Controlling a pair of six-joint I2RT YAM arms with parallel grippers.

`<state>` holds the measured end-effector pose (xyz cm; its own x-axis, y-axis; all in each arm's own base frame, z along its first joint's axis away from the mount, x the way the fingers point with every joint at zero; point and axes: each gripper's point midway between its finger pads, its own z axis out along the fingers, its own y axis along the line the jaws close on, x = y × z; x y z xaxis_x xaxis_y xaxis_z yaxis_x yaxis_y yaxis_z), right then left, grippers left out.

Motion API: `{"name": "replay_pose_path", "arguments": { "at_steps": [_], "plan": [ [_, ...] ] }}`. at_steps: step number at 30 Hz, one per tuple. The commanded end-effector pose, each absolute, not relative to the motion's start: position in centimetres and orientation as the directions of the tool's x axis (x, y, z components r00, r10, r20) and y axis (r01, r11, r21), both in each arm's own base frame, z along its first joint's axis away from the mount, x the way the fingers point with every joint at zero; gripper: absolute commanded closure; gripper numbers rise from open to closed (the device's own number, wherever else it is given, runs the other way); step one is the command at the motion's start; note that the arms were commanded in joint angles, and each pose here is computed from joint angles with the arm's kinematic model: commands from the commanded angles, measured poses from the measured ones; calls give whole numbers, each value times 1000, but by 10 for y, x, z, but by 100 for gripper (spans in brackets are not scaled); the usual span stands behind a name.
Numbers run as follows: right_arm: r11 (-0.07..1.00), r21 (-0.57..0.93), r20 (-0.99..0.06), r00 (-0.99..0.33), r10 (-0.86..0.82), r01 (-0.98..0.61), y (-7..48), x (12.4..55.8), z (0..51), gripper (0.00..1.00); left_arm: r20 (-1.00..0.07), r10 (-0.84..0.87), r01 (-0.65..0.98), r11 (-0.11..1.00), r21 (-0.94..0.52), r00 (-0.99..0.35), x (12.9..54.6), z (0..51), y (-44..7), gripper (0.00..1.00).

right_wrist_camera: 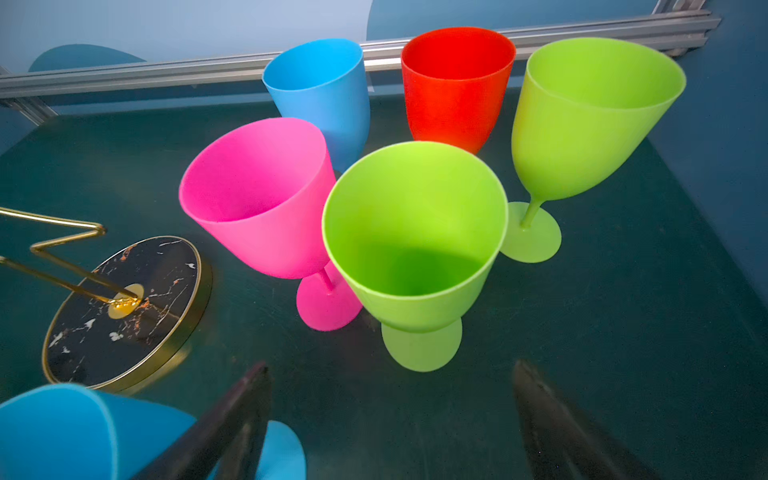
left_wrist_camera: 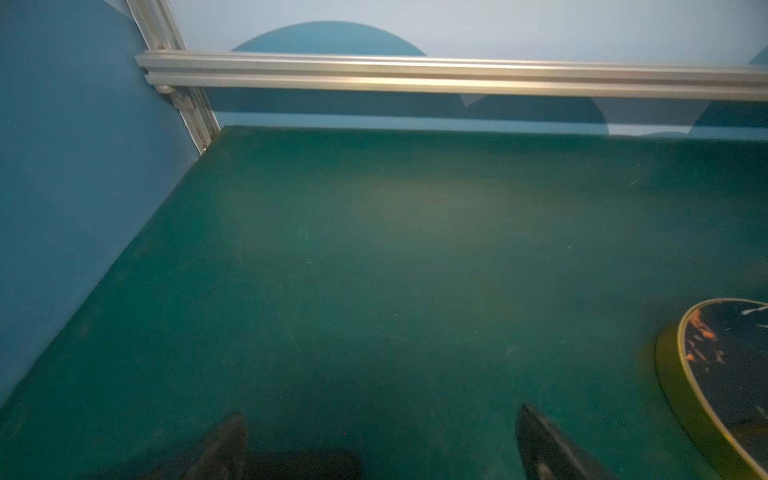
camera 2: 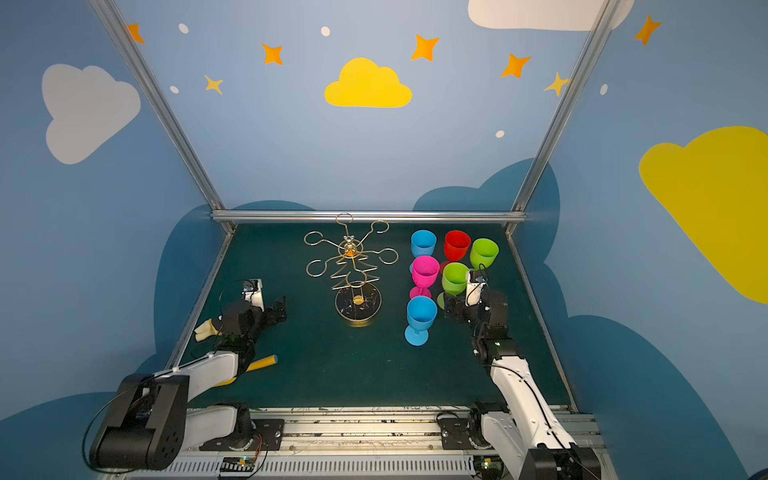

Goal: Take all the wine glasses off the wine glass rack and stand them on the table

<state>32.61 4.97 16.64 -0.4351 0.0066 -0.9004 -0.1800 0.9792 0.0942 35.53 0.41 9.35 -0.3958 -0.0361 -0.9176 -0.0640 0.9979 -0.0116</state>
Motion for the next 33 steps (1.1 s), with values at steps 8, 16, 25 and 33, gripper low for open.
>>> {"name": "replay_pose_path", "arguments": {
  "at_steps": [8,16,25,33],
  "plan": [
    [991,27,-921,-389,-27,-131,36,348,158,11,-916,-15,-111,993,33,-402,388,84,14,1],
    [989,37,-903,-430,-29,-145,39,352,133,11,-920,-32,-138,990,24,-390,391,83,19,0],
    [990,16,-907,-419,-46,-143,38,361,121,11,-917,-33,-139,990,25,-398,392,84,19,0],
    [986,14,-912,-407,-57,-168,41,365,108,11,-917,-33,-139,990,24,-397,392,84,19,1]
  ]
}}
